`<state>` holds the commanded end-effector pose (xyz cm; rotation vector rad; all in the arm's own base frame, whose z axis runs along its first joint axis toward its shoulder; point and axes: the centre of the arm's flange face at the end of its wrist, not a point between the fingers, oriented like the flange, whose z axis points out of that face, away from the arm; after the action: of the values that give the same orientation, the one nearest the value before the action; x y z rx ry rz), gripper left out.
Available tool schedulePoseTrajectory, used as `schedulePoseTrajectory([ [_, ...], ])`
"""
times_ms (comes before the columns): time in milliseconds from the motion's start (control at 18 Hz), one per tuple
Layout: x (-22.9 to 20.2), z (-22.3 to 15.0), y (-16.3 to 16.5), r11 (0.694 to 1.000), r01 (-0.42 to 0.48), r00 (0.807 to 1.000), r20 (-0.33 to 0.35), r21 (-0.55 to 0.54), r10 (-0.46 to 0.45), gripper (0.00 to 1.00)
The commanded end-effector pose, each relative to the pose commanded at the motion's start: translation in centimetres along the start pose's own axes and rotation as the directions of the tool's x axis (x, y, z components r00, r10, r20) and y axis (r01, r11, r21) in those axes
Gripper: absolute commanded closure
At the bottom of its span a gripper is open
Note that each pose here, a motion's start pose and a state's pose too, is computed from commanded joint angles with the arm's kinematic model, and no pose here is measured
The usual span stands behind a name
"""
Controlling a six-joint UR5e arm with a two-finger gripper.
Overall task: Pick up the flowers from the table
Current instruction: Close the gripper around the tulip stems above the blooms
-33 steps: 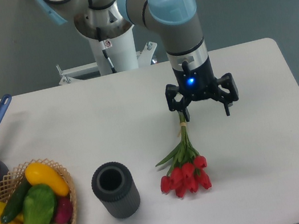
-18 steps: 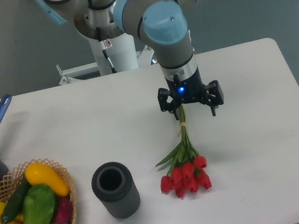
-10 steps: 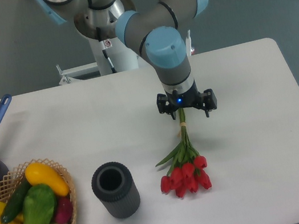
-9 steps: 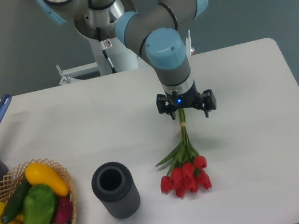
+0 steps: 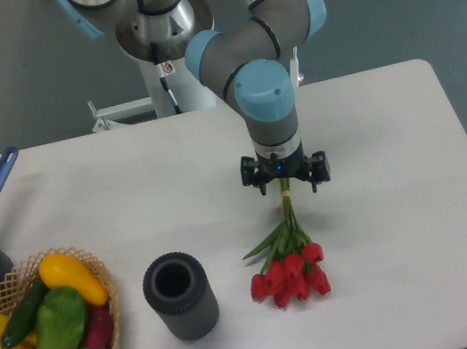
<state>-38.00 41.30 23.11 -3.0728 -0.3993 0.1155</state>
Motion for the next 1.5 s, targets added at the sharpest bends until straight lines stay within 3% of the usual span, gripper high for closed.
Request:
schedulePoseTrajectory([
  [1111, -0.5, 2.2, -0.9, 1.0, -0.002, 1.0, -0.019, -0.006, 0.002, 0.01],
  [1500, -0.3, 2.9, -0.8, 1.0, -0.007, 1.0, -0.03, -0.015, 0.006, 0.07],
])
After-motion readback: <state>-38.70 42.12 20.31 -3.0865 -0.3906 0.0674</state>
